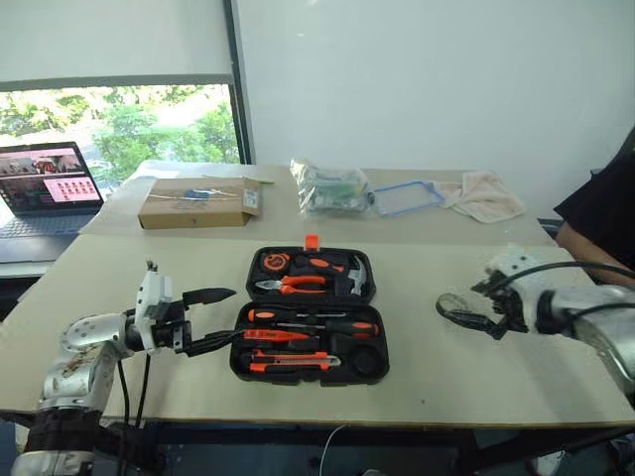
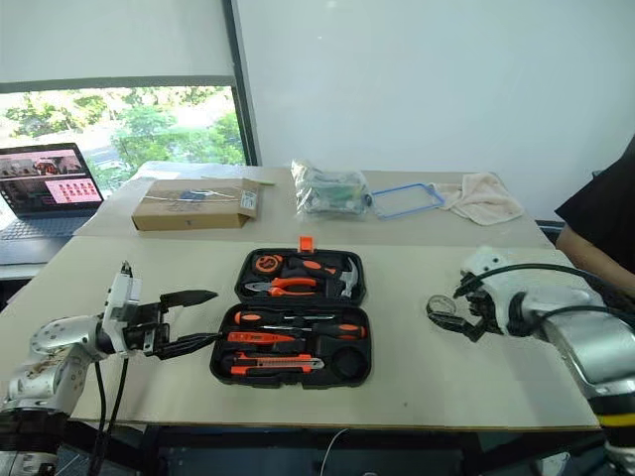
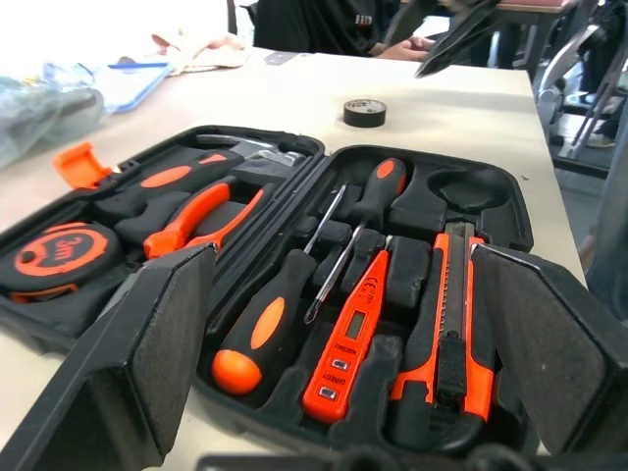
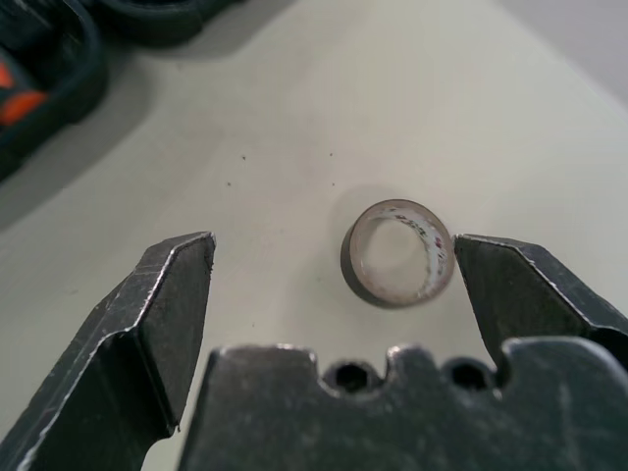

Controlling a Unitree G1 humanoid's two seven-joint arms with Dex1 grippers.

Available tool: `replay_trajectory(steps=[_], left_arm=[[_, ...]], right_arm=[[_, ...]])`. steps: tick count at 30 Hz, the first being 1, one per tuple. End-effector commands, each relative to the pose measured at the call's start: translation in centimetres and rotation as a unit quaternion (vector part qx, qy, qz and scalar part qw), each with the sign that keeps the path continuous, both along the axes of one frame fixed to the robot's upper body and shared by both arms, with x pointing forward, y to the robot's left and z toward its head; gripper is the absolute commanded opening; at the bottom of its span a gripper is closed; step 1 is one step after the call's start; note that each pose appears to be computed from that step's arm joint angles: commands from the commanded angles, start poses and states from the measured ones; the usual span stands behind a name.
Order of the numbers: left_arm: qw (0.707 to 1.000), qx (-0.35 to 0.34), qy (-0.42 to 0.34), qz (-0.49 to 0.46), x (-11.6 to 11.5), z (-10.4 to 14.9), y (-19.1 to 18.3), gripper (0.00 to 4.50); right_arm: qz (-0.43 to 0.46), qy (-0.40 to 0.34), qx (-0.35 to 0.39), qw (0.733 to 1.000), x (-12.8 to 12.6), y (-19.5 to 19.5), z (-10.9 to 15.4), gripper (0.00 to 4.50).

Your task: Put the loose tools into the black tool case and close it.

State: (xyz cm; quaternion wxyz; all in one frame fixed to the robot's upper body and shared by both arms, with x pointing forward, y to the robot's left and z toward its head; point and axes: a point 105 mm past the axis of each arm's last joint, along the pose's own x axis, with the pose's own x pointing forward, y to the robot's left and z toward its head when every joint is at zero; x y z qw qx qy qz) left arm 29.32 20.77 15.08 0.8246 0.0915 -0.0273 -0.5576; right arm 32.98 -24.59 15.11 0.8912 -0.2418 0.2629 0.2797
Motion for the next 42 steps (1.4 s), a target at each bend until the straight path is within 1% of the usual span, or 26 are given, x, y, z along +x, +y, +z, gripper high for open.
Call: replay_trajectory(steps=[1,5,7,8,9,12,15,18,19,22,24,25,27,29,31,33,36,39,42], left_arm=[[1.0,-0.001,-0.024,-0.012,0.1,0.9,-0.9,4.43],[0.999,-0.002,-0.023,-0.023,-0.1,0.7,-1.5,4.43],[0.999,-0.001,-0.022,-0.029,-0.2,0.6,-1.7,4.5],[0.999,-0.001,-0.022,-0.03,-0.2,0.5,-1.7,4.5],[0.999,0.0,-0.022,-0.037,-0.4,0.5,-1.9,4.5],[0.998,0.005,-0.028,-0.056,-0.7,0.7,-2.3,4.5],[0.996,0.007,-0.037,-0.078,-1.2,1.1,-2.7,4.5],[0.994,0.013,-0.043,-0.095,-1.6,1.2,-3.2,4.5],[0.994,0.013,-0.044,-0.098,-1.7,1.2,-3.3,4.5],[0.994,0.009,-0.046,-0.1,-1.7,1.3,-3.6,4.5],[0.994,0.009,-0.047,-0.102,-1.8,1.4,-3.7,4.5],[0.994,0.008,-0.047,-0.103,-1.9,1.4,-3.7,4.5],[0.993,0.011,-0.046,-0.107,-2.1,1.4,-3.6,4.5],[0.993,0.016,-0.045,-0.112,-2.4,1.3,-3.4,4.5],[0.991,0.037,-0.04,-0.123,-2.8,0.7,-3.0,4.5],[0.989,0.056,-0.035,-0.132,-3.1,-0.1,-2.8,4.5],[0.987,0.066,-0.033,-0.14,-3.3,-0.8,-2.9,4.5],[0.987,0.065,-0.032,-0.142,-3.4,-1.1,-3.2,4.5],[0.988,0.065,-0.029,-0.138,-3.4,-1.1,-3.1,4.5]], right_arm=[[0.003,0.004,-0.038,0.999,1.8,-0.2,-0.3,4.5],[0.016,0.027,-0.062,0.998,2.6,0.2,-1.1,4.5],[0.019,0.036,-0.066,0.997,3.0,0.4,-1.3,3.98],[0.019,0.039,-0.068,0.997,3.1,0.4,-1.4,3.84],[0.017,0.044,-0.071,0.996,3.2,0.2,-1.6,3.41],[0.013,0.064,-0.081,0.995,3.2,-0.3,-1.9,2.48],[0.015,0.065,-0.084,0.994,3.3,-0.6,-1.7,1.36],[0.018,0.066,-0.087,0.994,3.2,-0.9,-1.5,0.33],[0.021,0.065,-0.086,0.994,3.2,-0.9,-1.3,0.06],[0.039,0.059,-0.083,0.994,3.1,-0.6,-1.0,0.06],[0.077,0.05,-0.074,0.993,2.8,0.2,-0.6,0.06],[0.109,0.038,-0.063,0.991,2.5,1.1,0.1,0.06],[0.19,0.016,-0.038,0.981,1.2,3.3,1.7,0.06],[0.266,0.026,-0.024,0.963,-1.0,5.4,3.1,0.06],[0.331,0.055,0.004,0.942,-3.5,8.5,4.2,0.06],[0.365,0.092,0.021,0.926,-5.3,10.9,3.9,0.06],[0.387,0.117,-0.001,0.915,-6.7,12.3,2.3,0.06],[0.375,0.124,-0.017,0.919,-6.5,13.4,0.1,0.06],[0.365,0.127,-0.044,0.921,-6.2,13.7,-1.2,0.06]])
